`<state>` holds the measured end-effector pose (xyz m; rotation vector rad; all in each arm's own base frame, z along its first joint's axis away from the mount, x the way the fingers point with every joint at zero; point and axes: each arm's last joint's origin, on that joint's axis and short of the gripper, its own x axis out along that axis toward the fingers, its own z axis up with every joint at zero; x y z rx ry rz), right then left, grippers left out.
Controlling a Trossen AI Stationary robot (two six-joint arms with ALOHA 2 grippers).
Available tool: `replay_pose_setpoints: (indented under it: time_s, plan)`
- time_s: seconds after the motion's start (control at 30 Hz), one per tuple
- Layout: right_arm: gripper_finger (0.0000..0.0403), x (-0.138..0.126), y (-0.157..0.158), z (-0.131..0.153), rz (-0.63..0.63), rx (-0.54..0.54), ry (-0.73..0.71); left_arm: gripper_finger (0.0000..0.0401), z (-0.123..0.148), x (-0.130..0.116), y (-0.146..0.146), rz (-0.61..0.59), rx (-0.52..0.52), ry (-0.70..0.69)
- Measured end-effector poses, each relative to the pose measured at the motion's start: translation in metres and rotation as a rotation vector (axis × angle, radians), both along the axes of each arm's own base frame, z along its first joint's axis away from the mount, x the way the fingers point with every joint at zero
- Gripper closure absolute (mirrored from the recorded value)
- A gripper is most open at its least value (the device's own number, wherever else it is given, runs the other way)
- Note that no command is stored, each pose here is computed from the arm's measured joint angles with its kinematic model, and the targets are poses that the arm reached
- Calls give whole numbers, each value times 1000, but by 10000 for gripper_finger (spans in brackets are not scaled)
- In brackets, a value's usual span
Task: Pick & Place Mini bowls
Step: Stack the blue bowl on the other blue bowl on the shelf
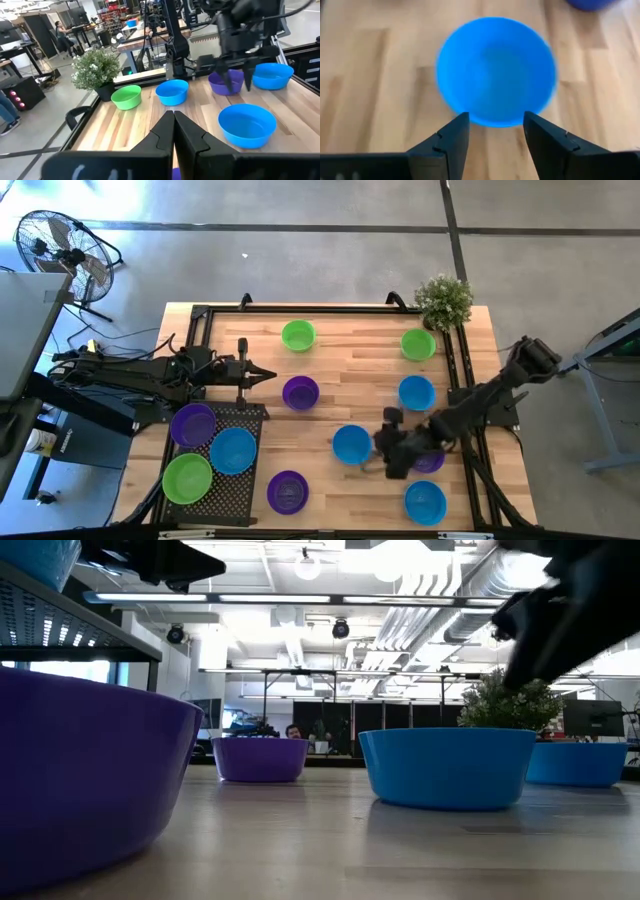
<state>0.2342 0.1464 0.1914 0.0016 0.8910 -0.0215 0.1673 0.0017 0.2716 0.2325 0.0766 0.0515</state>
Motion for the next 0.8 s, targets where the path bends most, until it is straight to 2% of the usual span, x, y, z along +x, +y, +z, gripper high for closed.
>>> replay_pose_setpoints:
  time_s: [0.23, 0.5, 0.8]
  plan:
    - [254, -3, 24, -24, 48, -90, 42, 400, 0, 0, 0, -1, 0, 0]
    - [269, 33, 46, -25, 157, -297, 118, 400, -1, 0, -1, -21, -2, 14]
    - [273, 53, 50, -34, 190, -335, 231, 400, -5, 0, -2, -53, -10, 54]
